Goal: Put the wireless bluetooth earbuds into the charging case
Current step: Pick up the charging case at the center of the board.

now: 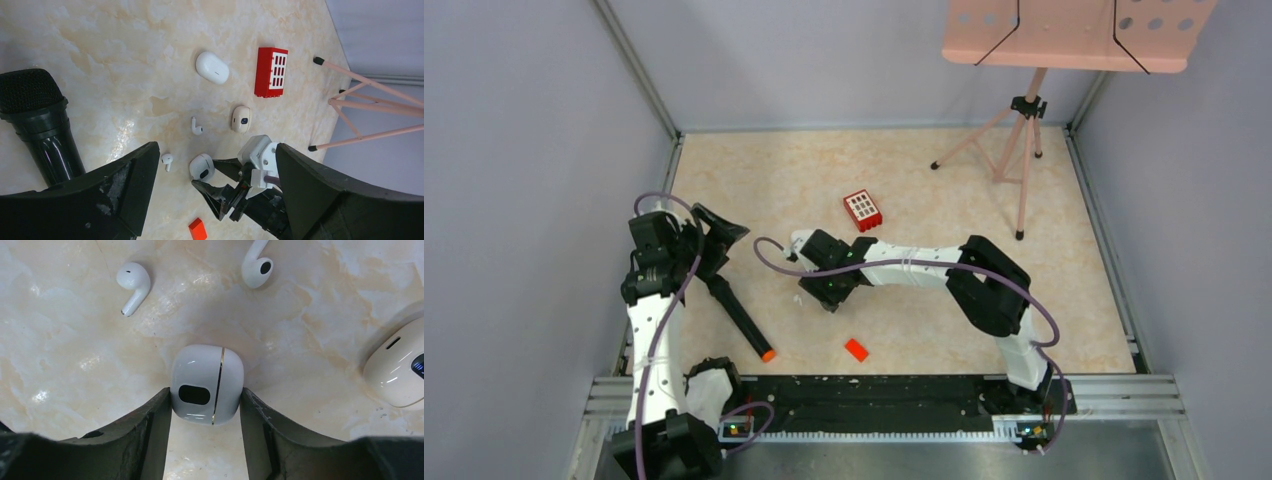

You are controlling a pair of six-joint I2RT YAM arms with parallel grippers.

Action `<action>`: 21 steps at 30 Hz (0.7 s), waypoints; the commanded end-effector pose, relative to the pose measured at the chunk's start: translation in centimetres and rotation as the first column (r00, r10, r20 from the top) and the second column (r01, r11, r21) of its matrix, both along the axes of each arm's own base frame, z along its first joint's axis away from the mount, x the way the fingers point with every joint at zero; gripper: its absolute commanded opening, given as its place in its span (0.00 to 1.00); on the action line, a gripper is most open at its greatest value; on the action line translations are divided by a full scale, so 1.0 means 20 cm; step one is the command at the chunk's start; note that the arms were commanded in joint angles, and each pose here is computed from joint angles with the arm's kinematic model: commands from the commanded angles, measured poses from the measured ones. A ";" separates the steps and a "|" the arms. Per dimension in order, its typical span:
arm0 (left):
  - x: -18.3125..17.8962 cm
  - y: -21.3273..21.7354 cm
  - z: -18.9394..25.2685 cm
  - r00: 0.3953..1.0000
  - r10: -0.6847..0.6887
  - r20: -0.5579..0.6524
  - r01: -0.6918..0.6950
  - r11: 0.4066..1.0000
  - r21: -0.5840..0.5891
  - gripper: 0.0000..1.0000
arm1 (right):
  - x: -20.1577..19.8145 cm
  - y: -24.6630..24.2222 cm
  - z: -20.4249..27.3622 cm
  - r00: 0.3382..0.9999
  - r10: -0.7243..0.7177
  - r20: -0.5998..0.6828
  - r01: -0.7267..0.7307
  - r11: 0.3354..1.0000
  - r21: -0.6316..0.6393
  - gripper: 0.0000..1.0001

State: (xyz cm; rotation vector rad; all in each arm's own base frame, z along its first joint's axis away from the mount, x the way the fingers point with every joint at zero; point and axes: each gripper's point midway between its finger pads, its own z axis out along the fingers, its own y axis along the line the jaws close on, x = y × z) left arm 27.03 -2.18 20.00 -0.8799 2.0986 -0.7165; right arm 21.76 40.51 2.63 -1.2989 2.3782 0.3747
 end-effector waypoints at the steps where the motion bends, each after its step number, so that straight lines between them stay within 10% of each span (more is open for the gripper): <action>1: 0.04 0.01 0.03 0.999 0.002 0.043 -0.002 1.000 -0.009 0.91 | -0.03 0.05 0.07 0.997 0.072 0.017 -0.073 0.997 0.041 0.46; 7: 0.12 0.01 -0.01 0.999 -0.030 0.045 0.030 0.999 -0.013 0.87 | -0.01 -0.06 0.24 0.982 0.179 0.066 -0.184 0.980 0.078 0.43; 13: 0.29 -0.20 0.08 0.951 -0.269 0.152 0.269 0.963 0.019 0.82 | 0.20 -0.23 0.74 0.875 0.261 0.408 -0.339 0.932 0.130 0.41; 21: 0.25 -0.79 0.51 0.474 -0.723 0.502 0.750 0.631 0.201 0.81 | 0.28 -0.39 1.22 0.598 0.318 0.736 -0.488 0.873 0.020 0.40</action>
